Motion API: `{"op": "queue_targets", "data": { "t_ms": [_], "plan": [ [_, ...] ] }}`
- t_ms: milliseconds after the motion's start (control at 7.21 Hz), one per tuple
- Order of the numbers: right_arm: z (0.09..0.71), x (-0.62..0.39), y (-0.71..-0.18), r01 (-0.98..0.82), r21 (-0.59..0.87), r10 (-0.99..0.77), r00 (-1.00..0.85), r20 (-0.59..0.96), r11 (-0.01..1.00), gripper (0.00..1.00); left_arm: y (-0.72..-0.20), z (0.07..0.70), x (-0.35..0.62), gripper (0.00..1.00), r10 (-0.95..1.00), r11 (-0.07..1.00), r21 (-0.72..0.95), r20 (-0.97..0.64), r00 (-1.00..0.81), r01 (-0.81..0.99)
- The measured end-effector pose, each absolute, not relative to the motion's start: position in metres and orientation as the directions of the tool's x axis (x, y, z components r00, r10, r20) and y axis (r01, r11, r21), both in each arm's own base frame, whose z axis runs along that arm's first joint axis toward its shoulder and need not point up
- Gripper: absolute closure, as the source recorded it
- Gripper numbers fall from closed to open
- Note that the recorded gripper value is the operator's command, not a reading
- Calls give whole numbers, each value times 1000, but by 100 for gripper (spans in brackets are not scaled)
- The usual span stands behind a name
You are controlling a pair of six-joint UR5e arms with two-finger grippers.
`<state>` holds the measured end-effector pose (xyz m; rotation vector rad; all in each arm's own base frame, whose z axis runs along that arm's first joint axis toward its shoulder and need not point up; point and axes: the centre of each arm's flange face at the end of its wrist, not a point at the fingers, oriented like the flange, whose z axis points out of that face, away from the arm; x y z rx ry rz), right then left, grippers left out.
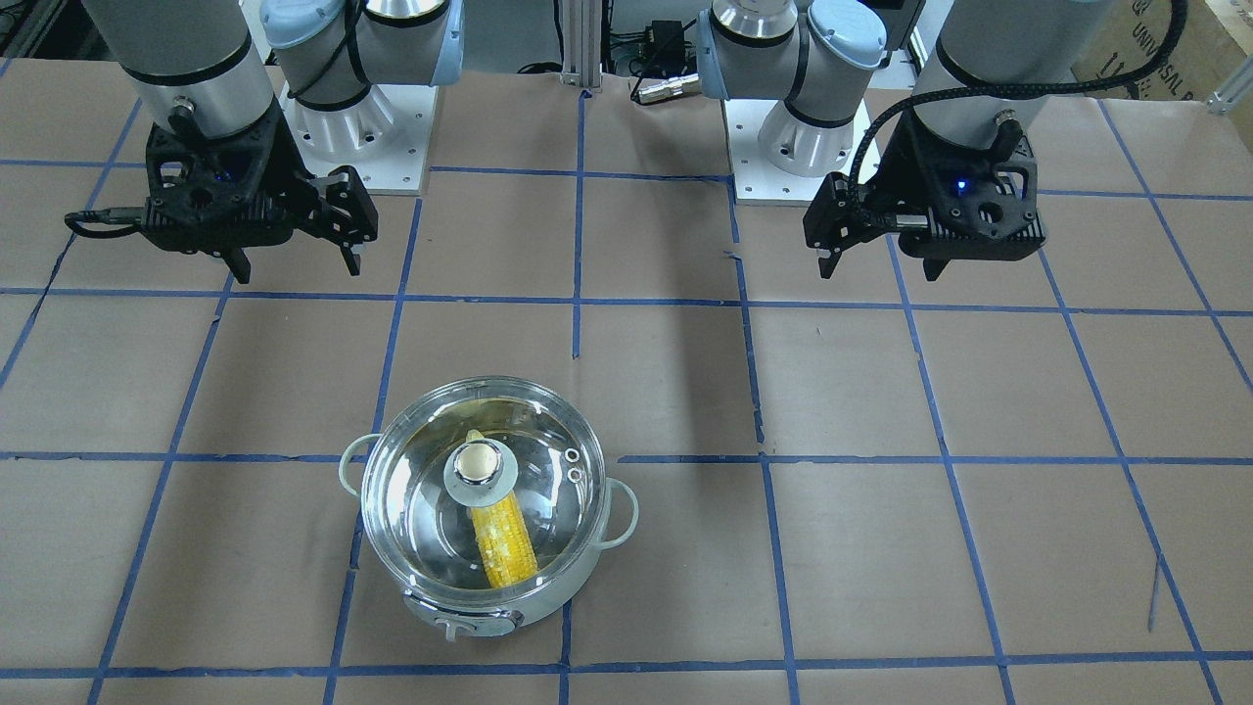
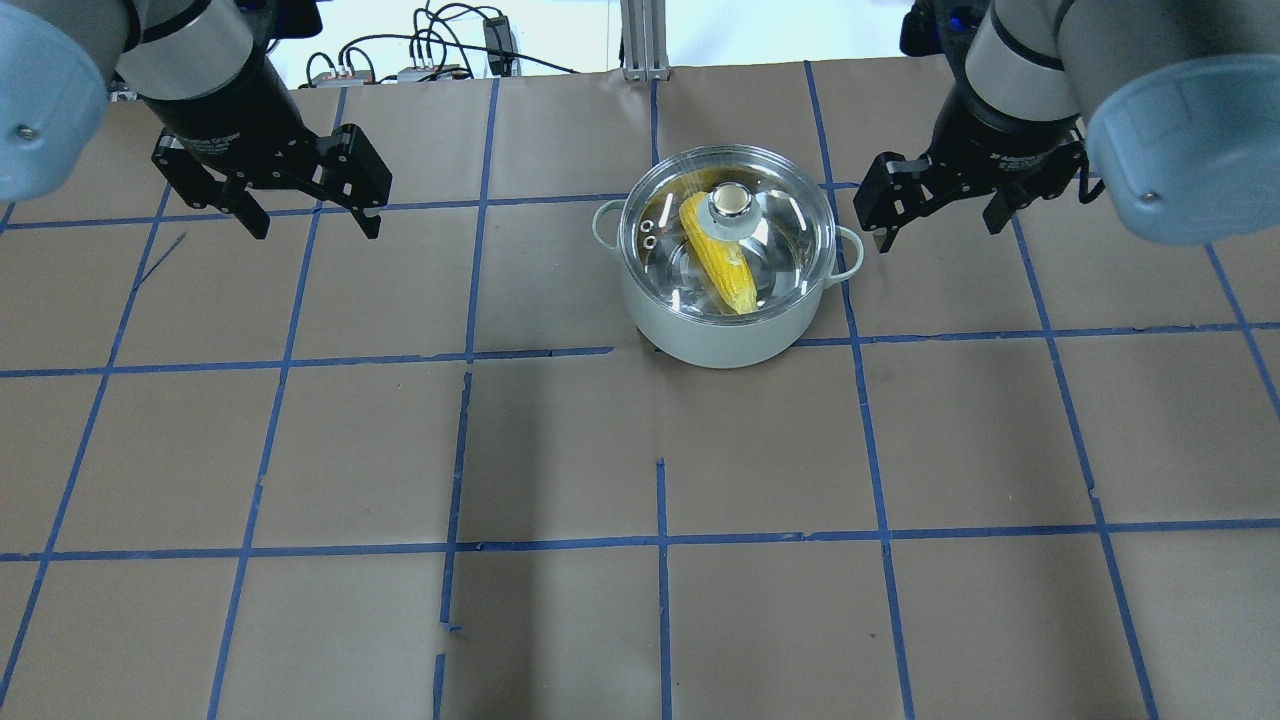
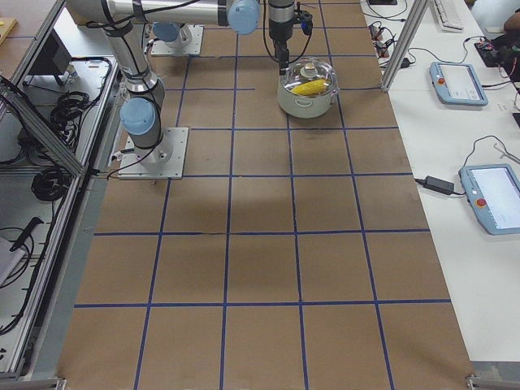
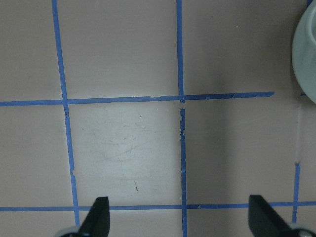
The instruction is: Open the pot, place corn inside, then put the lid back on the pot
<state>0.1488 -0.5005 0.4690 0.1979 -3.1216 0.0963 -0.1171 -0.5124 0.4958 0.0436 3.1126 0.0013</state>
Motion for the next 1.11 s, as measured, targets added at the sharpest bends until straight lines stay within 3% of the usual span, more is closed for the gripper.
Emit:
{"op": "queue_targets", "data": {
  "t_ms": [416,1109],
  "plan": [
    [467,198,-525,-174,-69,-173,-985,23,982,0,-511,496,-118,0,29,1000,1,-25,-999,29],
    [459,146,-467,-118,-57,-117,-993,21,991,0,-508,494,-118,0,30,1000,3,-26,-999,30]
  ]
}}
